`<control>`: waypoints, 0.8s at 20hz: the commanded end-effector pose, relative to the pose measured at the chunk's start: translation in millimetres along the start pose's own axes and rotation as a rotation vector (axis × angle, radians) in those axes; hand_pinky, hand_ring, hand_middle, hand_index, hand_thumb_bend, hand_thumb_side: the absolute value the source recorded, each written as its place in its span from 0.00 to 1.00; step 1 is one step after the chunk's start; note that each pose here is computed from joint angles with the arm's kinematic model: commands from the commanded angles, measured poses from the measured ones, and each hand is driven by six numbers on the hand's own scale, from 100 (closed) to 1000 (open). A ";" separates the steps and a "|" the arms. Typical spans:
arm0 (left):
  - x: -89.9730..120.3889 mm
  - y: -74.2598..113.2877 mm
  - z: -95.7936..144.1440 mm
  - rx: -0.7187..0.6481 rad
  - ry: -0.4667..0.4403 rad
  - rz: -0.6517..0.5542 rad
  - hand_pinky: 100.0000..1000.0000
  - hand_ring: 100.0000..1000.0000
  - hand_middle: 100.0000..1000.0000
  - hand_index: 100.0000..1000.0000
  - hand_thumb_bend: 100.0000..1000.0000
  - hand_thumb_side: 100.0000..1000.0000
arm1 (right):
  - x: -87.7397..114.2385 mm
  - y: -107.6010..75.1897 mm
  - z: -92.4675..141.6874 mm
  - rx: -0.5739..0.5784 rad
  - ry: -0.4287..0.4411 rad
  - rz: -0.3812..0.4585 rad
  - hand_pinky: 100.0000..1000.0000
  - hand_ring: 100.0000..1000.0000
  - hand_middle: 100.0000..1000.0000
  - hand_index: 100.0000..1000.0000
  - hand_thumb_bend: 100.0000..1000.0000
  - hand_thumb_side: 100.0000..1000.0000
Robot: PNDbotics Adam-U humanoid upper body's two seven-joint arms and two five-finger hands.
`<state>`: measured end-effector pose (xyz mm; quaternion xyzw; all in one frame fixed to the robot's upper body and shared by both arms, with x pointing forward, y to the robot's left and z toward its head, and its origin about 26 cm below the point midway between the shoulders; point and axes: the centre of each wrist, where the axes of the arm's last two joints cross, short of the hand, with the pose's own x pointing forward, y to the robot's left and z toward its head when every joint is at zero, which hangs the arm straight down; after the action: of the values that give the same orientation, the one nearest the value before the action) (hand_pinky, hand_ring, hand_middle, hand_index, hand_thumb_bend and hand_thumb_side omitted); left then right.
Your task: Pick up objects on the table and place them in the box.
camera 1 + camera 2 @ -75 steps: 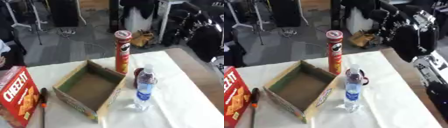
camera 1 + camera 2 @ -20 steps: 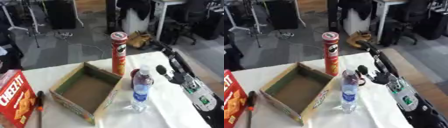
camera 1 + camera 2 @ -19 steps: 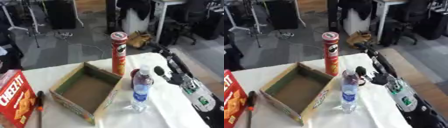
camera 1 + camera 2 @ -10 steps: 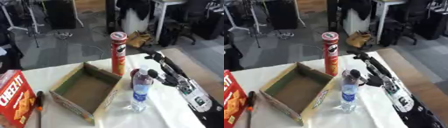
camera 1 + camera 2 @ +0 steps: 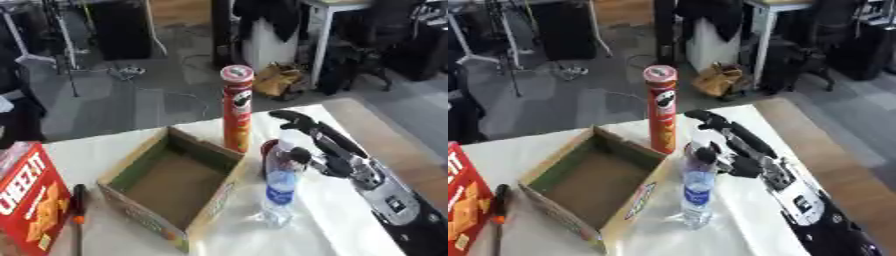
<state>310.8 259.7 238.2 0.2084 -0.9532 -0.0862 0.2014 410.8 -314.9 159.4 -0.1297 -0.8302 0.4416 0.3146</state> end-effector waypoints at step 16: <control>3.4 4.2 -3.3 -0.007 -0.015 -0.004 1.00 0.97 0.86 0.88 0.00 1.00 | 7.7 -29.5 -0.9 0.097 -0.029 0.096 0.92 1.00 0.96 1.00 0.62 1.00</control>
<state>310.6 260.1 237.4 0.2082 -0.9522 -0.0888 0.2053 408.6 -320.9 166.7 -0.1283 -0.7971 0.5022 0.3097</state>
